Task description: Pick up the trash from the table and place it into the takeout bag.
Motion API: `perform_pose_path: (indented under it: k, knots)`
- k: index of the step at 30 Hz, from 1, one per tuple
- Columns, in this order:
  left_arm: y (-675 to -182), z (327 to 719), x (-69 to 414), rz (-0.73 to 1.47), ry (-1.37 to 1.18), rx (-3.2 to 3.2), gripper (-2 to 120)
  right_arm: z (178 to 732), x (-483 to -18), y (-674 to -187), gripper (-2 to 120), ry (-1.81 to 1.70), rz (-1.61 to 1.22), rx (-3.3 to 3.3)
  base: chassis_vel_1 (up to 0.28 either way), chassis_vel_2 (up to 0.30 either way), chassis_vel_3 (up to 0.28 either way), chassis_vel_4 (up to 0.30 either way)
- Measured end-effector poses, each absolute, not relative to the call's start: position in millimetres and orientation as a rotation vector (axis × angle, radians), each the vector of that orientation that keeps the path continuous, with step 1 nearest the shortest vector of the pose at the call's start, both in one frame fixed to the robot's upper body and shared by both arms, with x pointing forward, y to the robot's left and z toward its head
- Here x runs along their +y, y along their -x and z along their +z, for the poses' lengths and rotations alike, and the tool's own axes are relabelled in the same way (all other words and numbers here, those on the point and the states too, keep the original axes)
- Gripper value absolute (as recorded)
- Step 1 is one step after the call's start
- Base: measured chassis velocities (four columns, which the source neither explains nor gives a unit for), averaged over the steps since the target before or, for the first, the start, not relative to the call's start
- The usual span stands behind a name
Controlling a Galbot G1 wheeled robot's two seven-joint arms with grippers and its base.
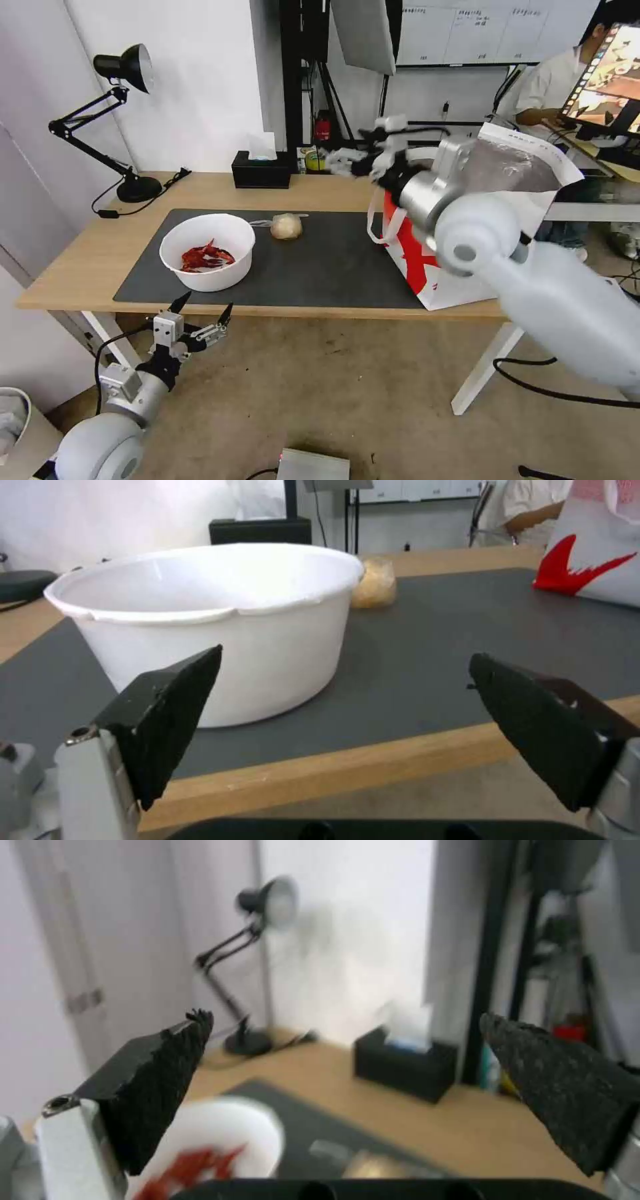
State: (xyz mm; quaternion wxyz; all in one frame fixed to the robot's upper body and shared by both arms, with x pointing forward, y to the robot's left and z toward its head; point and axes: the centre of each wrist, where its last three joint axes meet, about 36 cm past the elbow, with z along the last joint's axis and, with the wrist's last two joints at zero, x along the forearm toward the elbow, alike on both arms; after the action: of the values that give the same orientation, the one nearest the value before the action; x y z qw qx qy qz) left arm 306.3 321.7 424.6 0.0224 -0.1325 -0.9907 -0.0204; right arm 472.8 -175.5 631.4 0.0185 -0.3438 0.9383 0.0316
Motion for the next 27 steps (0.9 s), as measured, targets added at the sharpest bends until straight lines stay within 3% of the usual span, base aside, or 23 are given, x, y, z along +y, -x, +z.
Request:
perform_pose_path:
  k: [14, 27]
  knots:
    - [-307.3, 425.2, 320.6, -0.062, 0.420, -3.069, 100, 524.4, -212.3, -373.5, 100, 0.935, 0.108, 3.029, 0.000, 0.000, 0.000, 0.000]
    - [-295.8, 433.3, 320.2, -0.045, 0.371, -3.099, 100, 473.0, -214.5, -331.2, 100, 0.759, 0.064, 3.034, 0.000, 0.000, 0.000, 0.000]
